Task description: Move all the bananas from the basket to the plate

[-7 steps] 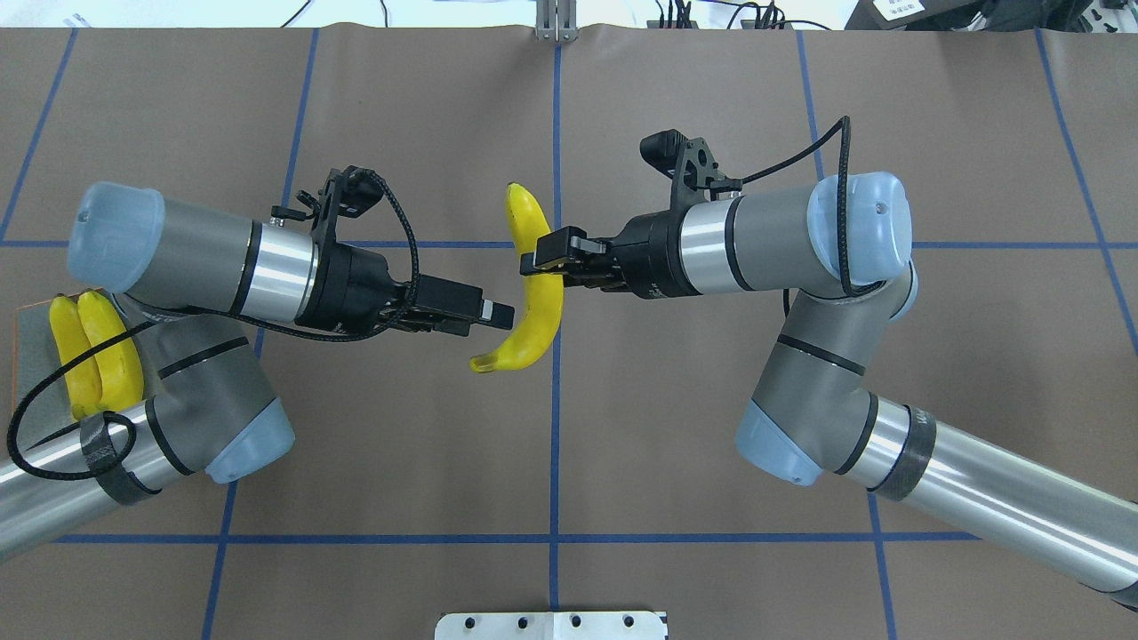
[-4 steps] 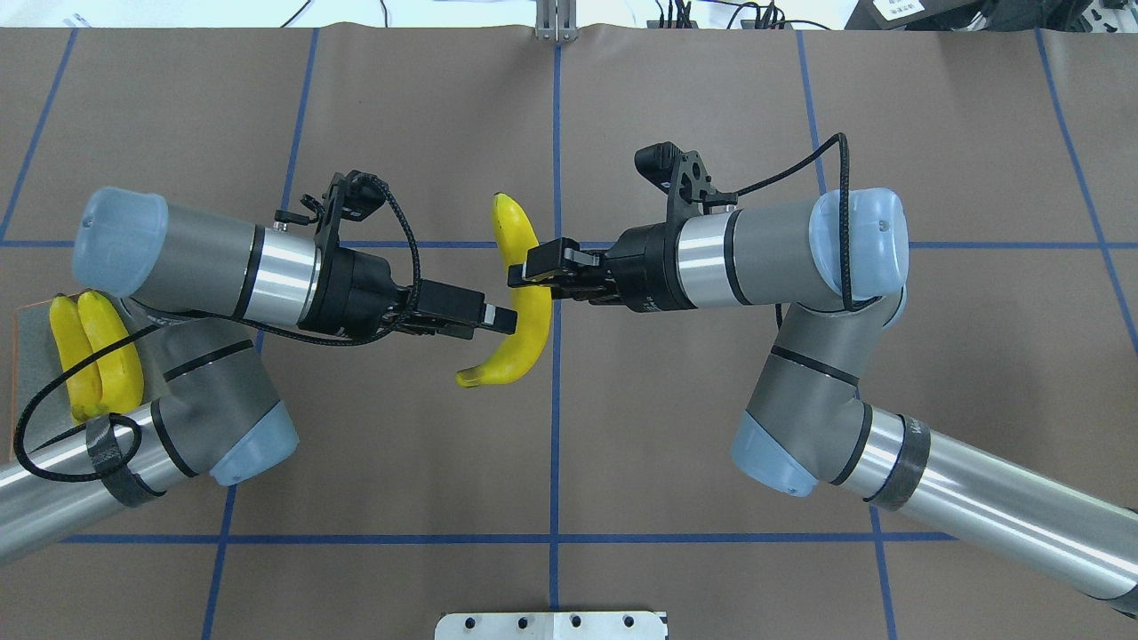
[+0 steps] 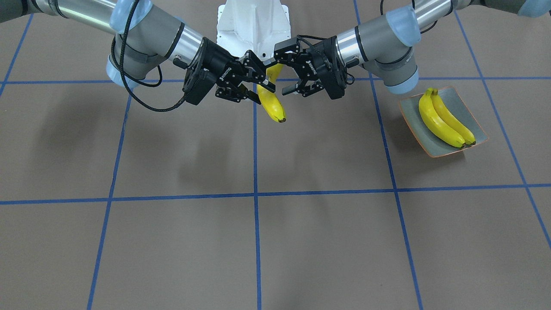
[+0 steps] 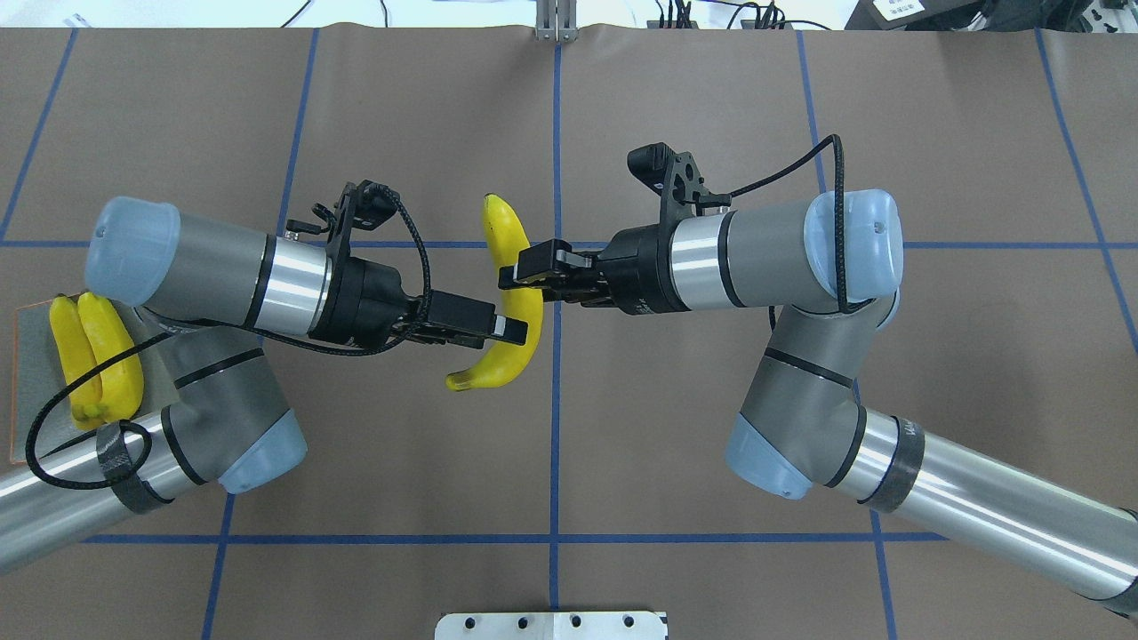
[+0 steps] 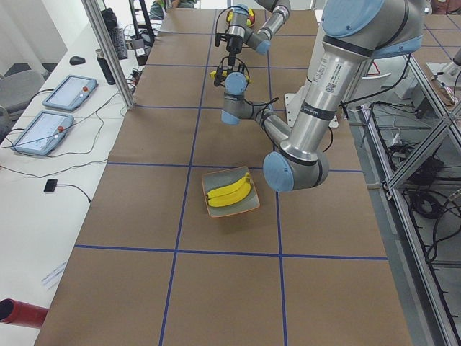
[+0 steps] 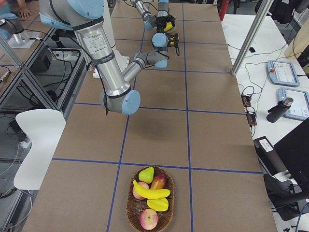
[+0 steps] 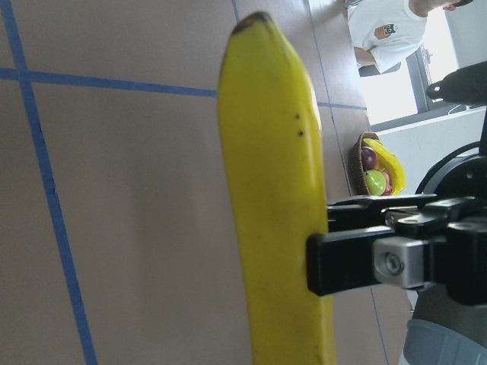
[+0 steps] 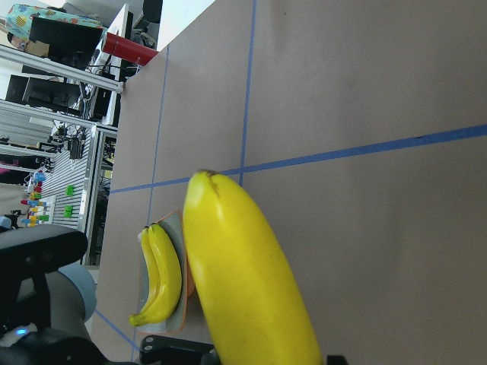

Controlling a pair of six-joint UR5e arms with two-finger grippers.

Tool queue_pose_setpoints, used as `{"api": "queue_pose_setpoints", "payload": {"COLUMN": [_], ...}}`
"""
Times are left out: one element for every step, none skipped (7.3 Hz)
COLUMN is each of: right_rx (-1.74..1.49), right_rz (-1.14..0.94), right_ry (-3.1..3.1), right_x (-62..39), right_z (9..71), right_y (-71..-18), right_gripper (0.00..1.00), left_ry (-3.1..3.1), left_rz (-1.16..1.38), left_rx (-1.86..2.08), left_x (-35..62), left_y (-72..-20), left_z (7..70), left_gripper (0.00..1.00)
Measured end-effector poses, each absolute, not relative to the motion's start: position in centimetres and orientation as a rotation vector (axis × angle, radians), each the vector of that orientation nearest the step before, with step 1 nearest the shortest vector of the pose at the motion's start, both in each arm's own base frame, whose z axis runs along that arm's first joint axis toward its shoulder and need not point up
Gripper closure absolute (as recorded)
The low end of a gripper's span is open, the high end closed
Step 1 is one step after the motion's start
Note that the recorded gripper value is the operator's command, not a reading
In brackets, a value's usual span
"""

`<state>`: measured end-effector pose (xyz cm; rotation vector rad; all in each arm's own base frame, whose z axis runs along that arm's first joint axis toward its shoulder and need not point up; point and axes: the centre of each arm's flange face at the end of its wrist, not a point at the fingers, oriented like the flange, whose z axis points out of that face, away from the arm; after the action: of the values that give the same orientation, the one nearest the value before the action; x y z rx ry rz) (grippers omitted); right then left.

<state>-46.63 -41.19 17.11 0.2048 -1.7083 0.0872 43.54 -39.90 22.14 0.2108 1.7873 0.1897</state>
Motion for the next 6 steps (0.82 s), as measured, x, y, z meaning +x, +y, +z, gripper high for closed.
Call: {"api": "queue_pose_setpoints", "payload": {"right_rx": [0.202, 0.196, 0.192, 0.189, 0.186, 0.185], "right_rz": [0.087, 0.086, 0.085, 0.084, 0.082, 0.081], "right_ry": [-1.722, -1.738, -1.746, -1.748, -1.748, -1.748], "right_x": [-46.58, -46.55, -46.6, -46.67, -46.73, -46.76], "right_z": [16.93, 16.87, 16.9, 16.98, 17.07, 17.12], "right_y": [-41.01, -40.78, -40.59, -40.46, -40.36, -40.3], "right_gripper": [1.0, 1.0, 1.0, 1.0, 1.0, 1.0], "left_ry": [1.787, 1.788, 1.79, 1.793, 1.795, 1.796], "left_rz": [0.19, 0.191, 0.193, 0.195, 0.195, 0.195], "left_rx": [0.209, 0.208, 0.209, 0.211, 0.213, 0.214], "left_x": [43.65, 43.72, 43.76, 43.82, 43.85, 43.86], "left_y": [-39.83, -39.79, -39.79, -39.81, -39.83, -39.84], "left_z": [22.14, 22.09, 21.93, 21.68, 21.51, 21.45], "left_gripper": [0.1, 0.11, 0.11, 0.12, 0.19, 0.46]}}
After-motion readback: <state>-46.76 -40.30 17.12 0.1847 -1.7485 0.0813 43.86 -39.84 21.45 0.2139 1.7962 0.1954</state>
